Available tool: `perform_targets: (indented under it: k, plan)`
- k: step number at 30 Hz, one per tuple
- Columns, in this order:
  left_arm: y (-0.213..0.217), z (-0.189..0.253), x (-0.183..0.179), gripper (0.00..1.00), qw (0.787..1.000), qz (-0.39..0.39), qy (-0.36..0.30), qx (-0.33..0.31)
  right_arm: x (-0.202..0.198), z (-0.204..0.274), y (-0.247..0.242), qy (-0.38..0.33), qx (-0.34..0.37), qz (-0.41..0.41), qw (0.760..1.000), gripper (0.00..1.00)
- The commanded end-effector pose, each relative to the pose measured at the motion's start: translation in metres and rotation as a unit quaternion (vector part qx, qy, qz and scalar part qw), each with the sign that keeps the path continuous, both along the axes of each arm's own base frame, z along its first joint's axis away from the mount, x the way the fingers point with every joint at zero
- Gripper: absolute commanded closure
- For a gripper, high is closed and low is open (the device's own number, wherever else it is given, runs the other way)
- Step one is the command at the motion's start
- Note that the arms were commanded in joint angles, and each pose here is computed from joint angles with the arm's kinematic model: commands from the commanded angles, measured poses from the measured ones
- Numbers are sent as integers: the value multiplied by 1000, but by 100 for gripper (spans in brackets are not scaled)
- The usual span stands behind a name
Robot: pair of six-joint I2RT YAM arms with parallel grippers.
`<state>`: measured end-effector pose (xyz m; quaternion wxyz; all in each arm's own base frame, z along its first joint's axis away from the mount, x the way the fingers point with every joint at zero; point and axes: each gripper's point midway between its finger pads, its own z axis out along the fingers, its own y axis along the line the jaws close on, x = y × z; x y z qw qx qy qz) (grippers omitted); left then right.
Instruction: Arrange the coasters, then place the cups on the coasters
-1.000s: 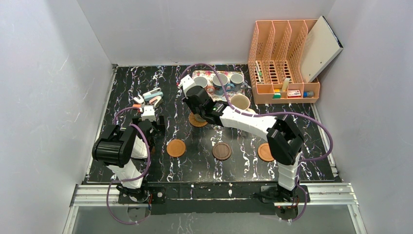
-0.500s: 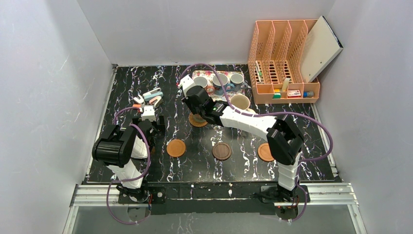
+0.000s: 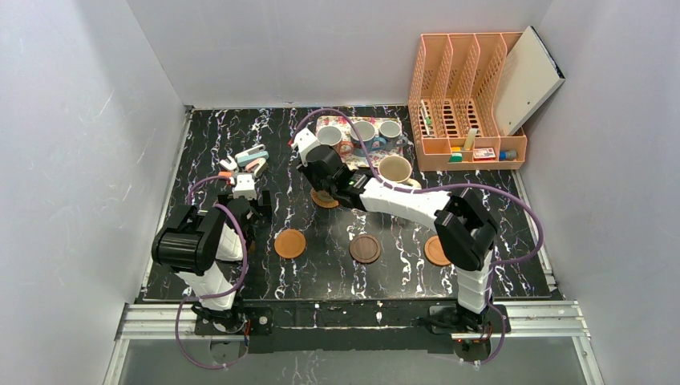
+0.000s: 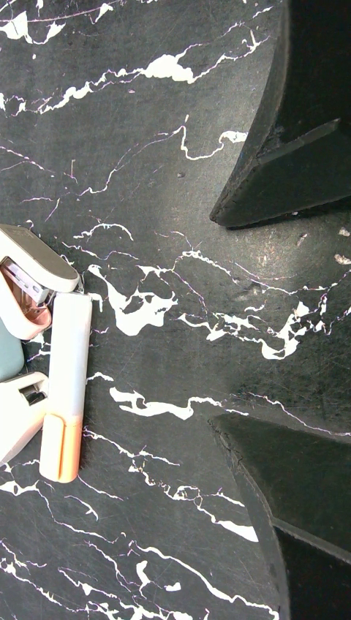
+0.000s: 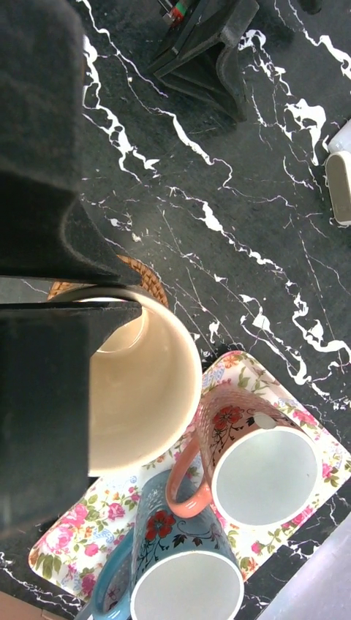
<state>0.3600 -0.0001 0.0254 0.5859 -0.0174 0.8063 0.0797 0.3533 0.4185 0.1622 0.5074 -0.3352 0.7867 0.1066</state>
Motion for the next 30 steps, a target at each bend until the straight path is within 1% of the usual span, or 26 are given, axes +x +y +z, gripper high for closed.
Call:
perform_targets:
  k: [1,3,5,10,11,12,13,17,22,26,30]
  plan:
    - [6,8,6,2,1000,17,-16,-1,6,32,11,-42,46,6,998,76]
    - [6,8,6,2,1000,17,-16,-1,2,30,12,-39,45,12,998,63]
    - [6,9,6,2,1000,17,-16,-1,-2,31,14,-35,47,22,998,44]
    - [6,9,6,2,1000,17,-16,-1,-12,47,18,-28,51,44,997,18]
    - [6,8,6,2,1000,17,-16,-1,-14,55,18,-26,54,48,997,10]
    - [6,8,6,2,1000,17,-16,-1,-17,63,16,-22,53,52,997,4]
    - [6,8,6,2,1000,17,-16,-1,-20,76,15,-24,58,57,996,2]
    - [6,9,6,2,1000,17,-16,-1,-29,144,-3,-61,83,70,992,2]
    - [6,8,6,2,1000,17,-16,-1,-22,212,-51,-109,116,76,984,2]
    - [6,9,6,2,1000,17,-16,-1,9,231,-100,-115,115,62,985,2]
    - [6,9,6,2,1000,17,-16,-1,55,228,-153,-95,110,39,989,2]
